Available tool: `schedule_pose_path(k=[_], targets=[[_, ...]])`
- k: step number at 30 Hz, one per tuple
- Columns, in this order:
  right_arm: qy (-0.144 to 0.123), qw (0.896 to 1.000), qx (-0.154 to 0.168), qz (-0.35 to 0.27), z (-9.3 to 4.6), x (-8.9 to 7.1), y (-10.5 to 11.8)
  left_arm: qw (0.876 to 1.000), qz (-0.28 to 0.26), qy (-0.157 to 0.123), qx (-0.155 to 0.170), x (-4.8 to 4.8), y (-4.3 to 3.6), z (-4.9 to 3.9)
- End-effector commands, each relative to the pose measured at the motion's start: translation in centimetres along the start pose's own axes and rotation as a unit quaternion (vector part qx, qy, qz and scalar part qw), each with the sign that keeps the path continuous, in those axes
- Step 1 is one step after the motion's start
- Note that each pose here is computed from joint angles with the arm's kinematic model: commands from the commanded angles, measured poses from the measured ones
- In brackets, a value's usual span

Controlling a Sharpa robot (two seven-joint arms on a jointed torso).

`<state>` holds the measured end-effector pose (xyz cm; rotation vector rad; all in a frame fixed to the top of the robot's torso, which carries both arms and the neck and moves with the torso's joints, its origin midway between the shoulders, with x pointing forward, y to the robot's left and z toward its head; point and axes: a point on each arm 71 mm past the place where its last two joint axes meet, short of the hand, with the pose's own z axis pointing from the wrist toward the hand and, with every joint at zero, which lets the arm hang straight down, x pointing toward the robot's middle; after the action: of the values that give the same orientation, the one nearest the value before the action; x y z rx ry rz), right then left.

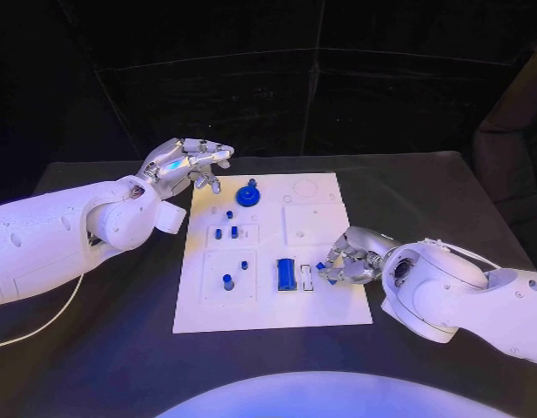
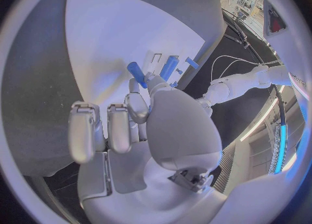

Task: Assemble the parts on the task board

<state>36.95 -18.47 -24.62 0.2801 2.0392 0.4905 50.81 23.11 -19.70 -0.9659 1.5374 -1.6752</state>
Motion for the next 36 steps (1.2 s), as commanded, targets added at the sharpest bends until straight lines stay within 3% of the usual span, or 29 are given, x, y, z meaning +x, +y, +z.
schedule_pose_path(k=[1, 15, 36], targets=[[0.001, 1.0, 0.003, 0.014, 0.3, 0.2, 0.5, 1.0, -0.002, 0.006, 0.005, 0.15, -0.19, 0.04], [0.012, 1.0, -0.007, 0.012, 1.1, 1.0, 2.1, 1.0, -0.003, 0.01, 0.004, 0.27, -0.19, 0.07], [0.04, 0.999, 0.003, -0.009, 1.3, 1.5, 2.1, 1.0, 0.003, 0.026, -0.002, 0.5, -0.13, -0.01]])
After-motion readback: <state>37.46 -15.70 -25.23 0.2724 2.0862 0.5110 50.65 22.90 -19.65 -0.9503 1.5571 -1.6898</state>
